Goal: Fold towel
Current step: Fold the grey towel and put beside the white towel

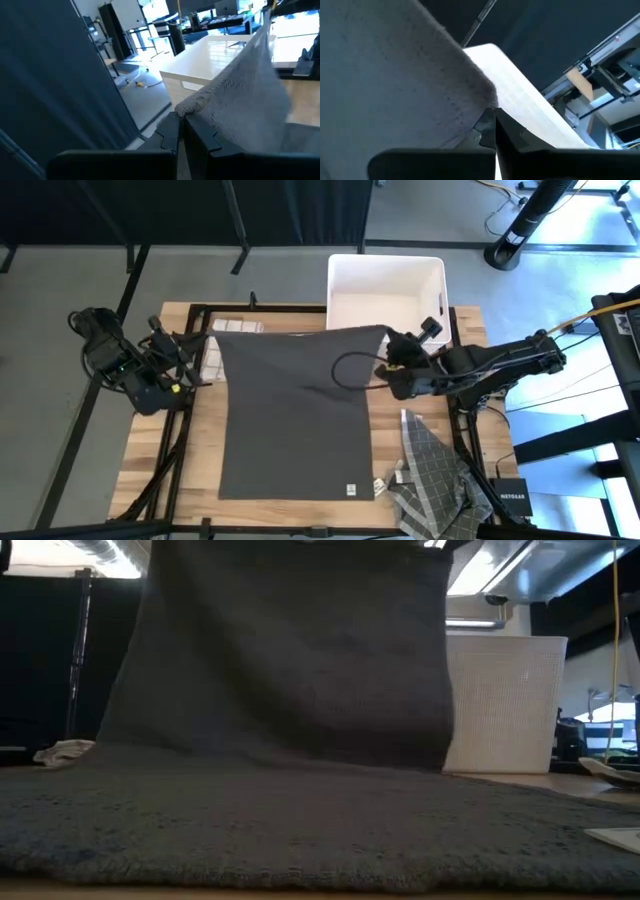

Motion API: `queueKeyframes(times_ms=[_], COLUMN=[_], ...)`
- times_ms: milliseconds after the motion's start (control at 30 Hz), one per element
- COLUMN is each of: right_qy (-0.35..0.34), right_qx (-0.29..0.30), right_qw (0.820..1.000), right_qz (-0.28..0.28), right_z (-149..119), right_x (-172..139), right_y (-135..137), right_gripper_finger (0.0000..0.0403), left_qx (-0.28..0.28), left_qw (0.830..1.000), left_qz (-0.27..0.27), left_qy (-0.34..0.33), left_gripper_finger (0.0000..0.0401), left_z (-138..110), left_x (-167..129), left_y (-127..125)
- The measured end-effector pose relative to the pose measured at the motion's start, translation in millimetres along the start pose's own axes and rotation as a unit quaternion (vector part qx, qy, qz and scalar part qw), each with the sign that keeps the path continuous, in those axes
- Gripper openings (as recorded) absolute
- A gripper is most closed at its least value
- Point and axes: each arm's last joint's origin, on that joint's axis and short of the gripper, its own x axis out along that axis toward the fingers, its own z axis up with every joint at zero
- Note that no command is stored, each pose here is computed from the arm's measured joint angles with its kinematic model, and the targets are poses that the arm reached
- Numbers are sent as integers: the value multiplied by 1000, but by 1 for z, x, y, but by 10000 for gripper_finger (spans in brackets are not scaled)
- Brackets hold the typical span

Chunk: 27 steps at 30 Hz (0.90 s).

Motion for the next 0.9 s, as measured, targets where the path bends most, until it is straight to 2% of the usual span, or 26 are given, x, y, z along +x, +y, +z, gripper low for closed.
queueKeyframes(times_ms=[100, 300, 467, 633, 767, 900], right_qy=[-6, 4, 22, 67, 73, 69], right_qx=[-7, -16, -8, 6, 35, 75], right_qw=[1000, 995, 986, 971, 956, 926], right_qz=[9, 97, 168, 228, 282, 364], right_z=[1, -2, -18, -51, -78, -96], right_x=[-3, -17, -31, -43, -51, -57], right_y=[-1, 13, 32, 56, 81, 105], right_gripper_finger=[0, 0, 0, 0, 0, 0], left_qx=[-13, -31, -51, -64, -70, -72], left_qw=[999, 990, 970, 949, 936, 922], left_qz=[-22, -86, -132, -161, -171, -178], left_qy=[21, 109, 200, 263, 299, 336], left_gripper_finger=[5, 5, 5, 5, 5, 5], left_z=[-1, -5, -10, -14, -17, -23], left_x=[-1, -1, -3, -9, -15, -25], left_y=[0, -12, -29, -47, -64, -86])
